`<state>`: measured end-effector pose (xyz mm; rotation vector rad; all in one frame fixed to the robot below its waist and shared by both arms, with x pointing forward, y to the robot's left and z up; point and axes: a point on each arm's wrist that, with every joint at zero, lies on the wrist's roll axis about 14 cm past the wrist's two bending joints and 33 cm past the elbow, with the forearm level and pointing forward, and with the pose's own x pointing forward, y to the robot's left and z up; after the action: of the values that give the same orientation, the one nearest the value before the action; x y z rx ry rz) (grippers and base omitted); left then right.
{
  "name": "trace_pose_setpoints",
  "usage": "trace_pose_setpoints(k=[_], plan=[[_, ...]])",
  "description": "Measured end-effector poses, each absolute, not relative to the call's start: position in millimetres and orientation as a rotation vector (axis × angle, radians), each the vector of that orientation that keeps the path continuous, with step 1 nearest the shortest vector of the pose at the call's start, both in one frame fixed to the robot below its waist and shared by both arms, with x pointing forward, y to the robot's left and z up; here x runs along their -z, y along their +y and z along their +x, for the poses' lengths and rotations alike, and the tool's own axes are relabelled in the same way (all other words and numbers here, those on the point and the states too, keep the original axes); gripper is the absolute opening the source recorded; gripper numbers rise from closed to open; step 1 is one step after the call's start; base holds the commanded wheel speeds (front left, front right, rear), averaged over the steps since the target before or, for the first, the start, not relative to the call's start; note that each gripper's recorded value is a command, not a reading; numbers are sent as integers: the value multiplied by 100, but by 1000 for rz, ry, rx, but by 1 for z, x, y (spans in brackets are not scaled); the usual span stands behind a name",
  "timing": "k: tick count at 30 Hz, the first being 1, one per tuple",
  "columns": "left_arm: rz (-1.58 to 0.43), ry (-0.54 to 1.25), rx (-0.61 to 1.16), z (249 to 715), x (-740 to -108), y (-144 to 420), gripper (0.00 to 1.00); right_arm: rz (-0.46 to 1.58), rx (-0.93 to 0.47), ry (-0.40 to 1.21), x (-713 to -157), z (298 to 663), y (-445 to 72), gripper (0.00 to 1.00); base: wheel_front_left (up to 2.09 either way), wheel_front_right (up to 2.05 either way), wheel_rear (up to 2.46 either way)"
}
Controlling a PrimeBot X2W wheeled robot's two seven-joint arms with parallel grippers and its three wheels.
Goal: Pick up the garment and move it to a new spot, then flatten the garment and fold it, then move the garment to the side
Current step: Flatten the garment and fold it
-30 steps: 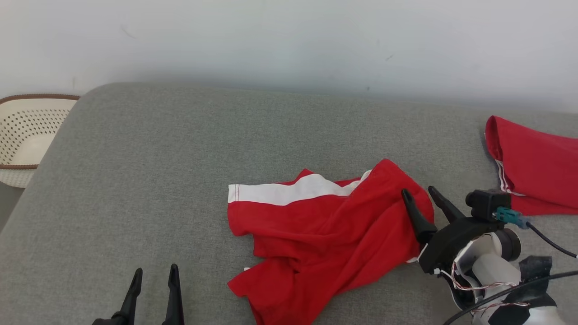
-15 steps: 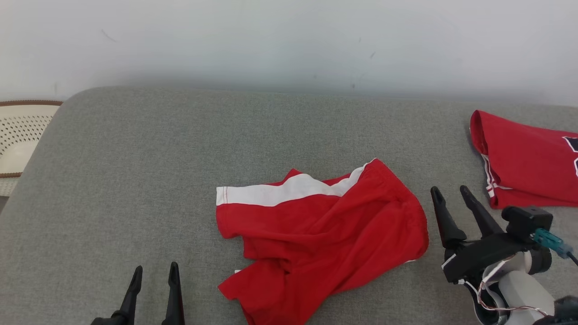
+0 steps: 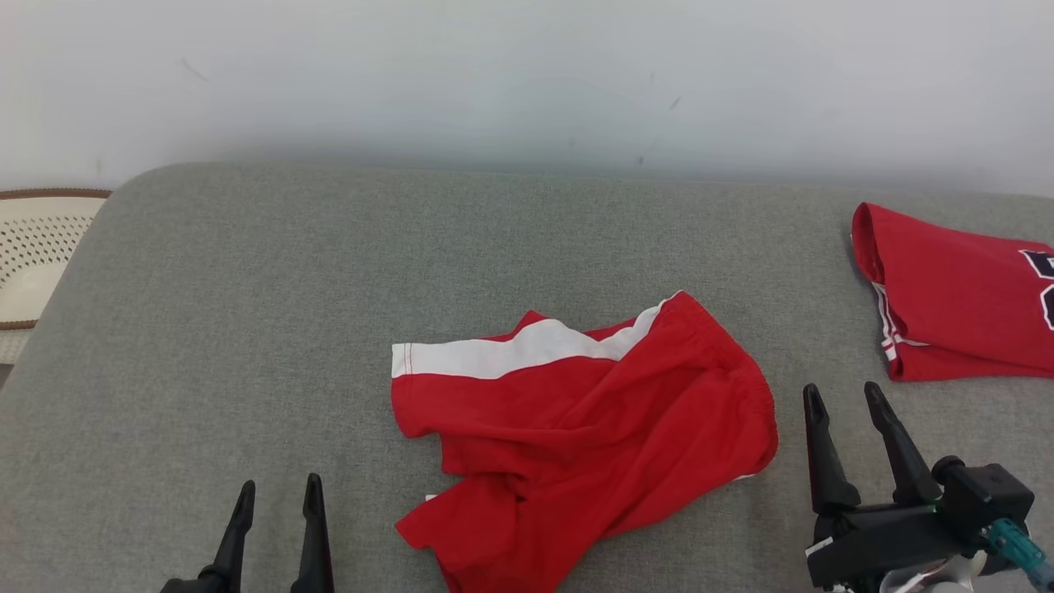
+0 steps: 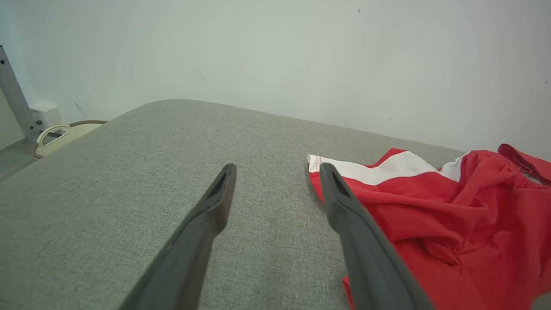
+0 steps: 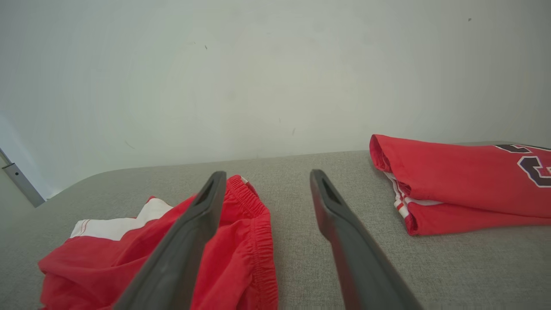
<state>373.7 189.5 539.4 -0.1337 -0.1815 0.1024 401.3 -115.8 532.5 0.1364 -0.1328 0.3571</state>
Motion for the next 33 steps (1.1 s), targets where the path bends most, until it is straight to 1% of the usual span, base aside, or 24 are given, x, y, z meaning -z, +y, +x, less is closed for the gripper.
trace_pose_setpoints(k=[7, 12, 16, 21, 32, 33], plan=[[-137, -176, -57, 374, -538, 178, 100, 146, -338, -136, -531, 391, -113, 100, 0, 0, 0], [-141, -122, 71, 367, -522, 144, 100, 145, -331, -141, -532, 391, -115, 100, 0, 0, 0], [-151, -41, 193, 352, -498, 108, 100, 143, -328, -143, -533, 392, -115, 100, 0, 0, 0], [-163, 29, 288, 337, -478, 80, 100, 146, -328, -137, -530, 392, -115, 100, 0, 0, 0], [-160, 122, 390, 330, -452, 49, 100, 149, -316, -129, -527, 391, -119, 100, 0, 0, 0], [-157, 123, 399, 331, -452, 47, 80, 148, -314, -129, -528, 392, -119, 100, 0, 0, 0]])
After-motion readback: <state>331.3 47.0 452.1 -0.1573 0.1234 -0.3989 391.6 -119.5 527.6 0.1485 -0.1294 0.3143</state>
